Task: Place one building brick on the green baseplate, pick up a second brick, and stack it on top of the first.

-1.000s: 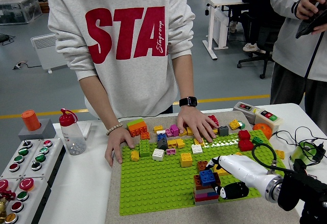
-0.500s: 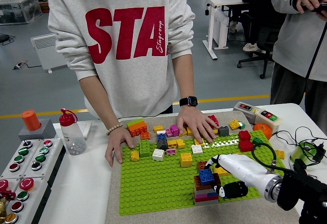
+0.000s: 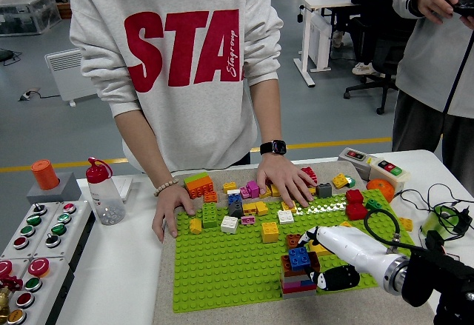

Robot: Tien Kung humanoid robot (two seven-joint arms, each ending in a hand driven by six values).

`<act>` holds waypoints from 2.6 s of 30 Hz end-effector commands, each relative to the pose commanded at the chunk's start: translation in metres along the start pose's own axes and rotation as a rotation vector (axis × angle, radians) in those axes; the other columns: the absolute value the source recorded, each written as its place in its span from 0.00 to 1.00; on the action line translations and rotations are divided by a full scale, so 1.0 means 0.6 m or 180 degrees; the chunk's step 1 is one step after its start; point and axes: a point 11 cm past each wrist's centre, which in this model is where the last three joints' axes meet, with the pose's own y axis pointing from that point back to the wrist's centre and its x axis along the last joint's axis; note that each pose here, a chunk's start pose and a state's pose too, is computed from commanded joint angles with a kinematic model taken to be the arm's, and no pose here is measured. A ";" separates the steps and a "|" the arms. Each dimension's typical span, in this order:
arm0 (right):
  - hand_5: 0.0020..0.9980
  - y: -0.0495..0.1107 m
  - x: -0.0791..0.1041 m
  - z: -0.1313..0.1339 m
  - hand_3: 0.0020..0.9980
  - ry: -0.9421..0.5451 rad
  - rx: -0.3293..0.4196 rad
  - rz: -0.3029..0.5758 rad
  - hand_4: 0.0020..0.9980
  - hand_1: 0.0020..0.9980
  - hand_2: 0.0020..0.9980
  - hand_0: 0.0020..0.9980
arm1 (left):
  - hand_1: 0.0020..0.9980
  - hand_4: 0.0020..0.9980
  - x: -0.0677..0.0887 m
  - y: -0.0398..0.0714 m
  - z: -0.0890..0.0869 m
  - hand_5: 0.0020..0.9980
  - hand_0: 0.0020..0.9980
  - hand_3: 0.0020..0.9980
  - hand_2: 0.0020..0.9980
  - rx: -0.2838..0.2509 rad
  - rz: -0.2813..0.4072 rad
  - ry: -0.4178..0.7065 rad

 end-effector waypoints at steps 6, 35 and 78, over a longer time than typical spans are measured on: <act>0.23 0.000 0.002 0.001 0.74 0.0000 -0.0005 0.0005 0.57 0.80 0.88 0.91 | 0.68 0.30 0.000 0.000 0.002 1.00 0.66 0.57 0.70 -0.0006 -0.0001 0.0004; 0.28 0.000 0.005 0.003 0.79 0.0002 -0.0028 -0.0003 0.63 0.83 0.93 0.92 | 0.68 0.30 0.000 0.000 0.004 1.00 0.66 0.57 0.70 -0.0018 -0.0003 0.0008; 0.20 0.051 0.101 -0.013 0.55 -0.0344 0.1025 0.1499 0.36 0.63 0.59 0.66 | 0.68 0.30 0.001 0.000 -0.002 1.00 0.66 0.57 0.70 0.0011 0.0005 -0.0018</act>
